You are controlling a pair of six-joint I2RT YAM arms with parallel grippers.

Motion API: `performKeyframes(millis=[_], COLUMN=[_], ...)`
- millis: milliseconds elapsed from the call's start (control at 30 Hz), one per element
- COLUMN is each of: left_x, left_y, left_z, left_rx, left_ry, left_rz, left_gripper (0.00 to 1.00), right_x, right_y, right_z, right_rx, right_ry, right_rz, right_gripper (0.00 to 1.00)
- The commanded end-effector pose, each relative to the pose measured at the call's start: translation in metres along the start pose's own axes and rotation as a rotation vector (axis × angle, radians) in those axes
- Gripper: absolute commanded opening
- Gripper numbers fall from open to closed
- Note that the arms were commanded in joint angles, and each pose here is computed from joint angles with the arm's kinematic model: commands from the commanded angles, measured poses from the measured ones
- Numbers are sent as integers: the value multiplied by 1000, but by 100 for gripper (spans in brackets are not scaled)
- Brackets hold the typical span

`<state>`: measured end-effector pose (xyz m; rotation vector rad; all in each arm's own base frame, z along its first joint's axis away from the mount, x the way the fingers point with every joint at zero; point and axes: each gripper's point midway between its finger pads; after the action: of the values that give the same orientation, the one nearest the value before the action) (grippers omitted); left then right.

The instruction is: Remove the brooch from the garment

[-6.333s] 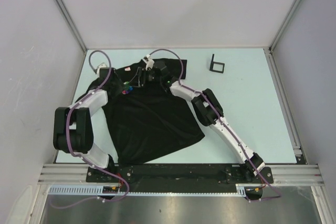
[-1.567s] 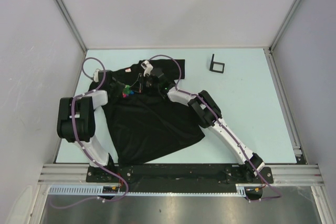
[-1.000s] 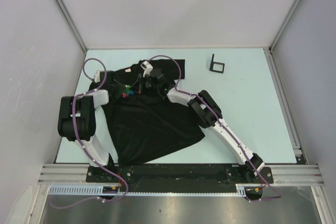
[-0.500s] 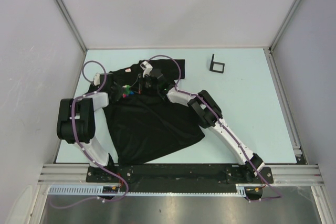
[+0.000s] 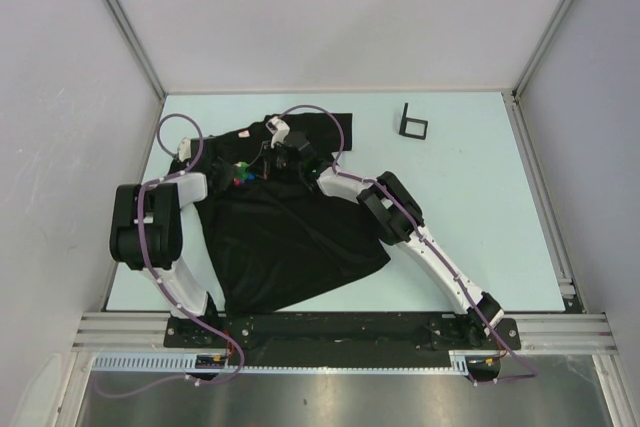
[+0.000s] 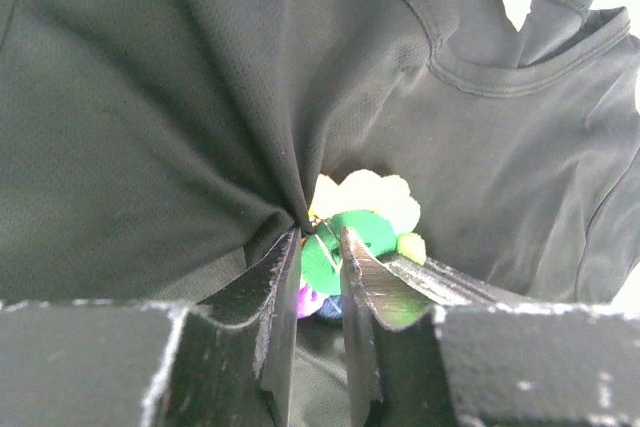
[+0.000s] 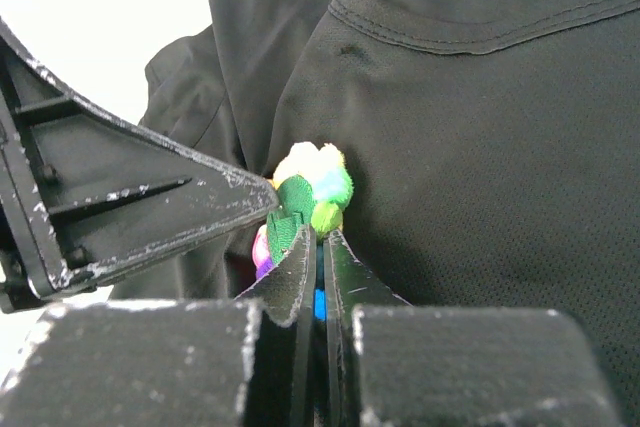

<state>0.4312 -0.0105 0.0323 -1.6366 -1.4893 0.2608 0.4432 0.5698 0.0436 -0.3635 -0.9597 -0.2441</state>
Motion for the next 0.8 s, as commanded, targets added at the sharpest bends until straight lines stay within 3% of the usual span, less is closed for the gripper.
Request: performKeyframes(millis=[0,367,767], left_x=[11,16,14], left_y=[2,-9,3], left_z=[-16,-16,-15], left_rx=[-19,-43,-8], left_ry=[-6,0,3], left_rz=[-36,-65,-50], left_gripper=[26,34,29], right_x=[13,14,12], right_y=[-2,-2,-1], right_z=[19,20,23], right_rx=[12,15,17], right_ry=[-48,-52,-64], right_rz=[-3,-5,0], right_gripper=[0,0,0])
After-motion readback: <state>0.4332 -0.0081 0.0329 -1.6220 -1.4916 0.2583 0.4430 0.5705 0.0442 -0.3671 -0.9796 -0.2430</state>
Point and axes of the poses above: each gripper's point midway between its finger pads, its own y axis out along the fingers, its own z axis along the line the jaws close on, x = y × z, and after that the axes turned 8 degrees about -y, right-handed
